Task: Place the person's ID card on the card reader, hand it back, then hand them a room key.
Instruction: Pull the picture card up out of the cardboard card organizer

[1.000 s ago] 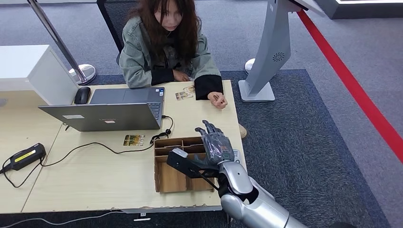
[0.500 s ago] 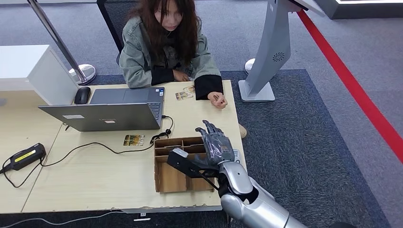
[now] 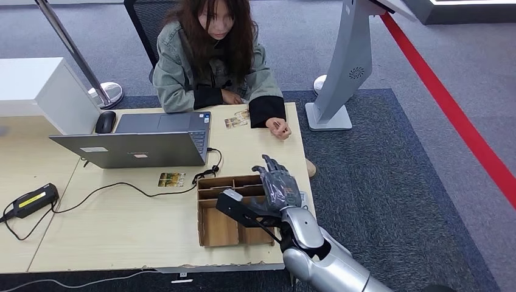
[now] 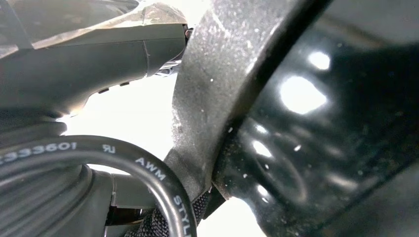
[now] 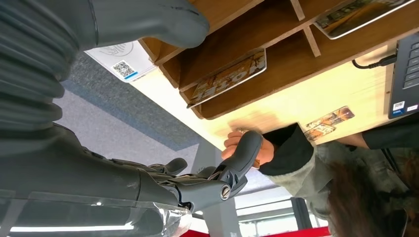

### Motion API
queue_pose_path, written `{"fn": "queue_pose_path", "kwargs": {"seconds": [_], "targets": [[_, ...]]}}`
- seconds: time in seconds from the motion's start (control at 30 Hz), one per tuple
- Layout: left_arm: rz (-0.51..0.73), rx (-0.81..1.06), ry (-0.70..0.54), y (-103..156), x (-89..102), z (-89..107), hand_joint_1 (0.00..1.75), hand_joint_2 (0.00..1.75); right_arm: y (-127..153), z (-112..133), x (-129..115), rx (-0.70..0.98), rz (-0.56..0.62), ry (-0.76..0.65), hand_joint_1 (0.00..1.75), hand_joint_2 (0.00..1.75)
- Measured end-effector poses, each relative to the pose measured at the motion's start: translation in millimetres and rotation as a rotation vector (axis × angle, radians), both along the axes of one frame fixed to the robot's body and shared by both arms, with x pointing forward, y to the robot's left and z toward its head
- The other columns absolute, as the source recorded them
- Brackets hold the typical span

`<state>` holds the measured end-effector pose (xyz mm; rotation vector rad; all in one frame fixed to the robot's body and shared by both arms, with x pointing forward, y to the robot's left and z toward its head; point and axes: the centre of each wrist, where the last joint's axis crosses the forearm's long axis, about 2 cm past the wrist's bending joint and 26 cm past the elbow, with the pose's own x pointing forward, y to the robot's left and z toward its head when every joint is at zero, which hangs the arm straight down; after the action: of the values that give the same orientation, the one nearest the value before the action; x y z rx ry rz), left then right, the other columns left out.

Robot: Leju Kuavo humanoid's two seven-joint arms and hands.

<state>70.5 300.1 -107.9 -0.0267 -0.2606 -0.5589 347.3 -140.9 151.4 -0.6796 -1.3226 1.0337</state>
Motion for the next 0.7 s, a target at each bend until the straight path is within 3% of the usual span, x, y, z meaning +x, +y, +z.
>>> {"fn": "queue_pose_path", "kwargs": {"seconds": [0.7], "targets": [[-0.004,0.002,-0.001,0.0,-0.2,0.0,0.0,1.75,-2.0,-2.0,0.6,-0.016,-0.025,-0.023,0.57,1.75]]}}
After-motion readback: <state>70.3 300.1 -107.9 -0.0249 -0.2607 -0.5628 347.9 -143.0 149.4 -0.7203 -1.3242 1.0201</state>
